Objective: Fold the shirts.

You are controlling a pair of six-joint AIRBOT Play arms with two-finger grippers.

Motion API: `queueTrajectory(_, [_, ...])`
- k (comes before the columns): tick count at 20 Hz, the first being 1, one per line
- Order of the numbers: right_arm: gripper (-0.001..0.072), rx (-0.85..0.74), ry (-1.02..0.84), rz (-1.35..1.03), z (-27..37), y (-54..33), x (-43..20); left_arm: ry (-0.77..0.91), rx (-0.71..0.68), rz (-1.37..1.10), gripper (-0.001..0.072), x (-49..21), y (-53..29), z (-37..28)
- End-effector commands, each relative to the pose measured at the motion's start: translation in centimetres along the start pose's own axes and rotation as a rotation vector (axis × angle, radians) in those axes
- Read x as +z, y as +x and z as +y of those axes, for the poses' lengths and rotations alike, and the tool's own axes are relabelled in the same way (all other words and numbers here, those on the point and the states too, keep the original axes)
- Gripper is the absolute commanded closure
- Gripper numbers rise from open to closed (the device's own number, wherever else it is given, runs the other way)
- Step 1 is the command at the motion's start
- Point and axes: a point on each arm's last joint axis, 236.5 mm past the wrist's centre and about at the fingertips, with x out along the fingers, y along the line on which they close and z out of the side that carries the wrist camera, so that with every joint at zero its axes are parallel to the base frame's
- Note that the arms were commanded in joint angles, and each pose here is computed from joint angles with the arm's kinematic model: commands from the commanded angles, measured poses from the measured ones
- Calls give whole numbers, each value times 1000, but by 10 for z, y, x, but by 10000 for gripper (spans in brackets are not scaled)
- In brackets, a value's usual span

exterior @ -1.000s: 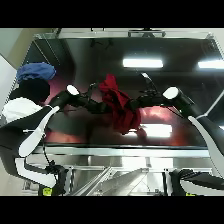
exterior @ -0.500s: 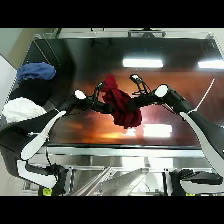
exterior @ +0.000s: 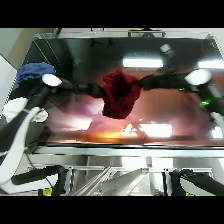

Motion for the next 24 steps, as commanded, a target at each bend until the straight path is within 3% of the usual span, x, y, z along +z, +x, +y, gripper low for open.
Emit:
queueTrajectory(1, [689, -46, -36, -283, 26, -110, 70, 150, -11, -175, 688, 58, -100, -64])
queueTrajectory(7, [689, -116, -252, -540, 122, -237, 87, 428, 56, -469, 687, 86, -239, -176])
queueTrajectory(11, [689, -153, -345, -708, 168, -290, 92, 505, 157, -626, 687, 75, -302, -210])
queueTrajectory(14, [689, -168, -353, -731, 166, -294, 97, 537, 218, -717, 686, 76, -328, -220])
queueTrajectory(18, [688, -148, -229, -570, 98, -228, 103, 438, 151, -561, 686, 93, -272, -166])
queueTrajectory(24, [689, -67, 116, -143, -52, -44, 35, 103, 63, -148, 687, 64, -82, 15])
